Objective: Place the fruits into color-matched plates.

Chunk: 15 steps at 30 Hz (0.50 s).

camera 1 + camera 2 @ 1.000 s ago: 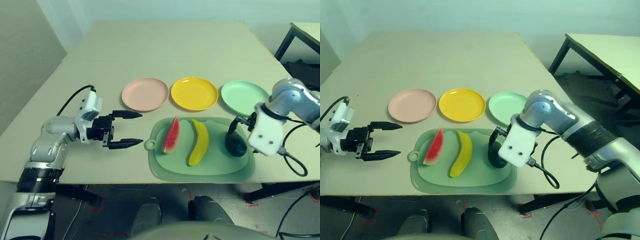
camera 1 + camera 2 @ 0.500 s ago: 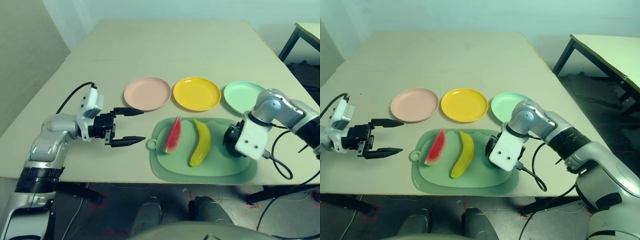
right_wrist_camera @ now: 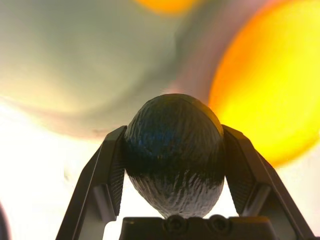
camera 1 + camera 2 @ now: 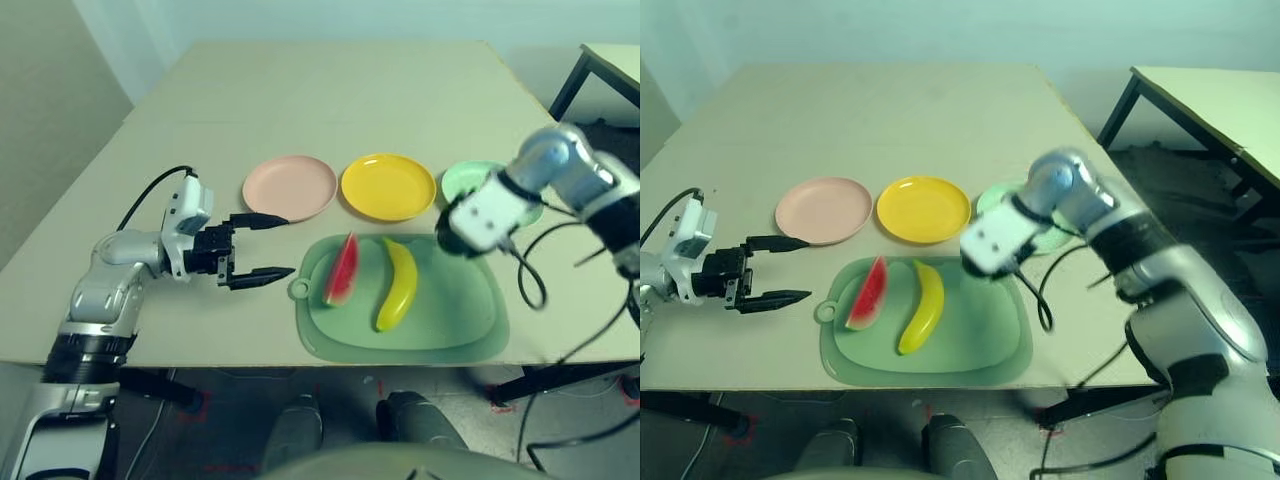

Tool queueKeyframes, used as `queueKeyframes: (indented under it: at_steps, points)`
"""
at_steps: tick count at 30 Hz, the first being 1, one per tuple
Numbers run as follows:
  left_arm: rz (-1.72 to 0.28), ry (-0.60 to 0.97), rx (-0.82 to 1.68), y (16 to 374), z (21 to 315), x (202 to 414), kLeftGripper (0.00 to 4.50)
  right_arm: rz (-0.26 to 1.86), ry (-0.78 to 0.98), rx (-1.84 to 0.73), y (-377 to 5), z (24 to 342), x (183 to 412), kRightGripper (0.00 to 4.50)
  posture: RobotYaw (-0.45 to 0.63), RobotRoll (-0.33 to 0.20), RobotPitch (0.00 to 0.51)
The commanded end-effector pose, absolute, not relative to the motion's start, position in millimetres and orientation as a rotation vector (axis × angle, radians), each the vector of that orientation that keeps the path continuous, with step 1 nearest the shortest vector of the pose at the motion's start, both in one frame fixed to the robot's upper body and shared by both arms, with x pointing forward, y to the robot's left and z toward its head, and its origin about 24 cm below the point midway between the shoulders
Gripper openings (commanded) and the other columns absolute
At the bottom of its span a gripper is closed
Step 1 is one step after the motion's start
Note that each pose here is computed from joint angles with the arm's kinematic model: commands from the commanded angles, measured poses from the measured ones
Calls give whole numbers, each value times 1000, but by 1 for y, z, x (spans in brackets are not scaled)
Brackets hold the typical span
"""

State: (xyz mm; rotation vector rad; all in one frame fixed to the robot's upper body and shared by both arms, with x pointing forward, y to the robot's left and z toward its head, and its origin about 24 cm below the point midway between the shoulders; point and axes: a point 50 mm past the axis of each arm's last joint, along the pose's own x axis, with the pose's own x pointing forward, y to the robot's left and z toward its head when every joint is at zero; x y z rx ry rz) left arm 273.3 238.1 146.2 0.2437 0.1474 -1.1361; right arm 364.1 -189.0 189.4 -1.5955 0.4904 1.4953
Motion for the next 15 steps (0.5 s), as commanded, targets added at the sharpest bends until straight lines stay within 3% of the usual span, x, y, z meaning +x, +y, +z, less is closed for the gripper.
queueKeyframes:
  at_steps: [1, 8, 13, 14, 15]
  points:
    - [-1093, 187, 207, 231, 150, 278, 4500, 1379, 585, -1630, -204, 179, 373, 3033, -39, 0, 54]
    - [-1086, 248, 243, 227, 140, 272, 4500, 1127, 688, -1755, -225, 155, 383, 3033, -2, 0, 52]
    - [-1096, 253, 239, 226, 137, 267, 4500, 1068, 709, -1761, -232, 144, 383, 3033, 3, 0, 51]
    - [-1096, 253, 240, 226, 137, 266, 4500, 1062, 700, -1760, -231, 146, 383, 3790, 3, 0, 51]
    - [-1095, 253, 240, 226, 137, 266, 4500, 1058, 695, -1759, -231, 147, 384, 4027, 3, 0, 51]
